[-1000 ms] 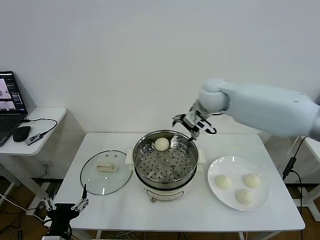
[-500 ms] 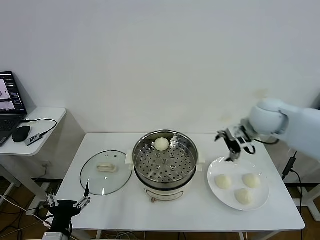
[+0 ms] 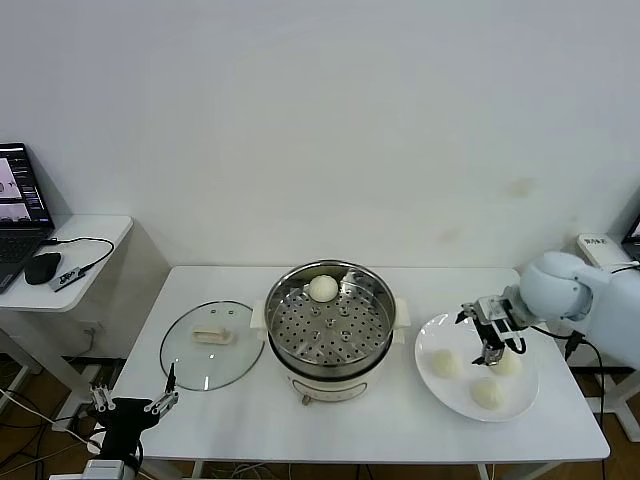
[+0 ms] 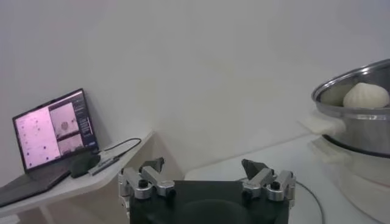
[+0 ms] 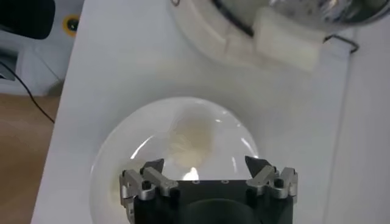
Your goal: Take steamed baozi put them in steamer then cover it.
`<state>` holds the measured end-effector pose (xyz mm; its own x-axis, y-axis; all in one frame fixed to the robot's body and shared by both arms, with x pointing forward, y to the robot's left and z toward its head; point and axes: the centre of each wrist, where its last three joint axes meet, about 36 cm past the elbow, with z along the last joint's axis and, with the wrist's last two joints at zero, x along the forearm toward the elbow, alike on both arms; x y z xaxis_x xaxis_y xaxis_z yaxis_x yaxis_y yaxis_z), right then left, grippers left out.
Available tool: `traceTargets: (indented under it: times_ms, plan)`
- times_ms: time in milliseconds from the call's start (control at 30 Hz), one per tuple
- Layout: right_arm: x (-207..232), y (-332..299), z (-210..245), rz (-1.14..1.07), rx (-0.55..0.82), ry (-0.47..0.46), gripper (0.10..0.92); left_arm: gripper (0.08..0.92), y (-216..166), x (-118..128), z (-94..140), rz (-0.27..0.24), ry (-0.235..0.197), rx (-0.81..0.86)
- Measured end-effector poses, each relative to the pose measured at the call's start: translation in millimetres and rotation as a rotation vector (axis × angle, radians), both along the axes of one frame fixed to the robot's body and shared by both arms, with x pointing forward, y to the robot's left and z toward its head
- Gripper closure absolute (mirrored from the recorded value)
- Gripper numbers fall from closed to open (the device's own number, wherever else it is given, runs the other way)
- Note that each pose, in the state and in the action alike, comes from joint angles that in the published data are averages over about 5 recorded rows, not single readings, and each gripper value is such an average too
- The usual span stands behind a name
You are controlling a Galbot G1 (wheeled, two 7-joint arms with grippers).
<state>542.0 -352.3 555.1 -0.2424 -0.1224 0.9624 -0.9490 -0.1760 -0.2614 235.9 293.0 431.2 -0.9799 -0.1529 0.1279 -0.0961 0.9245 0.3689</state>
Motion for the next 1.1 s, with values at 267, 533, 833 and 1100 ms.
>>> traceTargets:
  times_ms: [267,533,833,1100]
  plan:
    - [9.6,-7.2,-41.0,-0.025,-0.013,0.022,0.2,0.177,1.1,-2.7,-3.4,0.014,0.012,0.0]
    - [18.8,-6.1,-74.1,-0.041,-0.015,0.052,0.2,0.177,2.3,-4.1,-3.9,0.024,0.015,0.001]
    - [29.4,5.1,-94.6,-0.044,-0.009,0.052,0.2,0.177,3.2,-3.1,-6.2,0.025,0.019,0.001]
    - [35.3,17.5,-105.4,-0.042,-0.005,0.06,0.245,0.177,3.9,-2.0,-7.5,0.027,0.02,0.001]
